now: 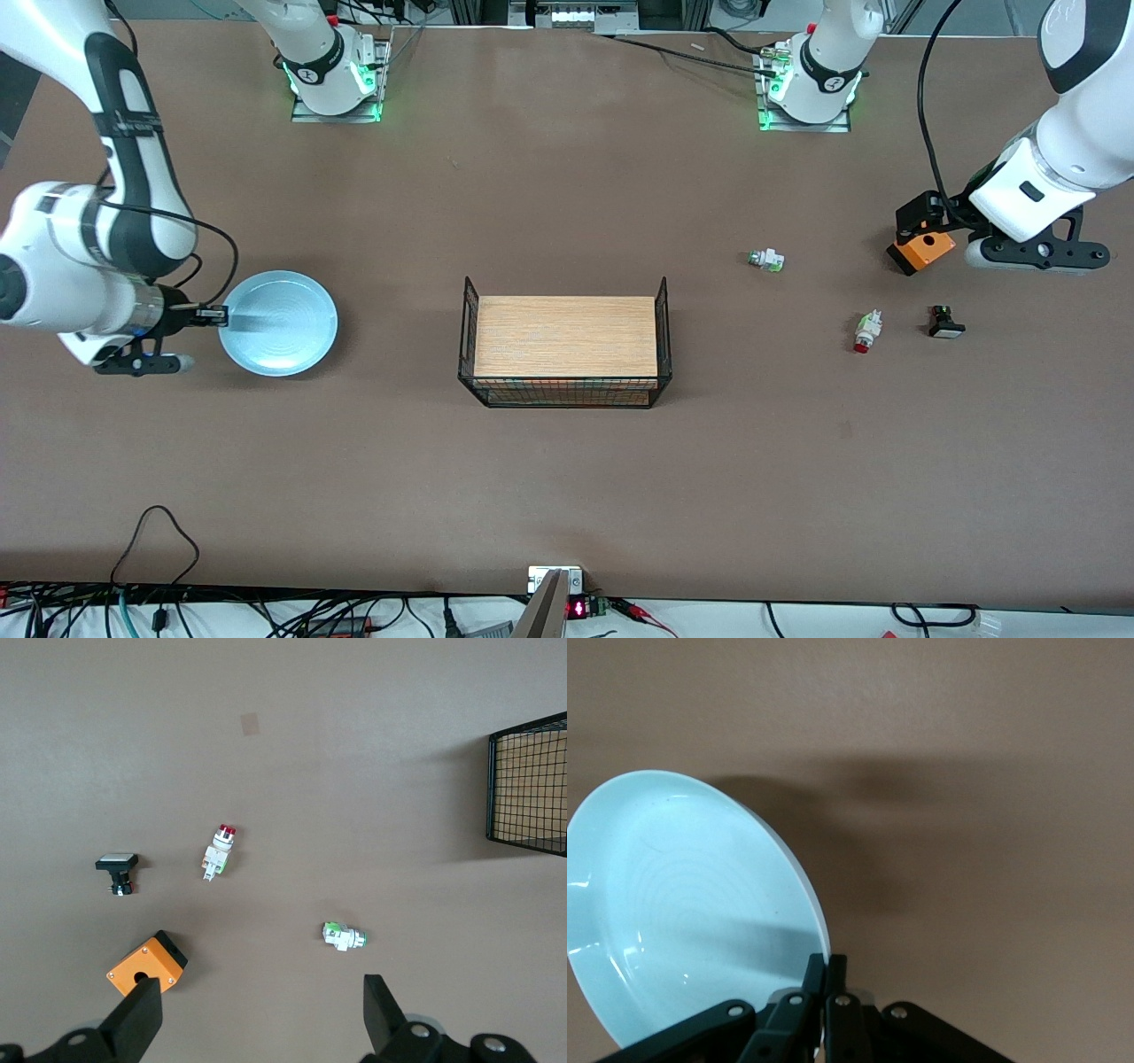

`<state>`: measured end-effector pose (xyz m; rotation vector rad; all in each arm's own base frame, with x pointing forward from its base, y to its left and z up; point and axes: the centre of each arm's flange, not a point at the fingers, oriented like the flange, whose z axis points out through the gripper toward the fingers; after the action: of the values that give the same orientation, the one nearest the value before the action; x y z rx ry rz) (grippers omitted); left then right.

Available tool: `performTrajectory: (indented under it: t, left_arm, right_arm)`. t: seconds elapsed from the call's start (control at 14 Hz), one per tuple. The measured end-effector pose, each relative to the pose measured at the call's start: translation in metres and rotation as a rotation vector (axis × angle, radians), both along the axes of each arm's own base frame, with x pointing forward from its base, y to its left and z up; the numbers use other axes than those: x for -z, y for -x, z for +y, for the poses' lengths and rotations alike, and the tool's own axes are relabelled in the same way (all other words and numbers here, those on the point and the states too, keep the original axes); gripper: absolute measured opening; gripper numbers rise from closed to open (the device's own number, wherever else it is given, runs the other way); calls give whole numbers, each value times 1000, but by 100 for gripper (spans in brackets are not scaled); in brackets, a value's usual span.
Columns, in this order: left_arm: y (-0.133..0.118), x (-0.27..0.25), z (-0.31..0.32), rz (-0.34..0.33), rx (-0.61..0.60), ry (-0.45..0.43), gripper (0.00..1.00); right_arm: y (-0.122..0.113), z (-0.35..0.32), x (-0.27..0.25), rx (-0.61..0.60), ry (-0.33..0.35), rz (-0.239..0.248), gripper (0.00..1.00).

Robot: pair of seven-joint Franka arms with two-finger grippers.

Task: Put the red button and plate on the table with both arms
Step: 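Lower the blue plate onto the table and open the right gripper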

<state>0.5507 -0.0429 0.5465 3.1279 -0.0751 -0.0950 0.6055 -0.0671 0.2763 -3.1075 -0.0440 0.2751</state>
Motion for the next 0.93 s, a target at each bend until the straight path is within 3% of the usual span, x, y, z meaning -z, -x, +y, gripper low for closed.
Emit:
performTrajectory:
  t: [0.29, 0.43, 0.64, 0.93]
  left_arm:
    - [0, 0, 0, 0, 1, 0, 100]
    - [0, 0, 1, 1, 0, -1, 100]
    - [0, 0, 1, 2, -1, -1, 100]
    - [0, 0, 2, 2, -1, -1, 100]
  right_arm:
    - [36, -10, 53, -82, -4, -61, 3]
    - [44, -15, 58, -101, -7, -65, 5]
    - [37, -9, 27, -80, -6, -101, 34]
    - [19, 48, -56, -5, -18, -142, 73]
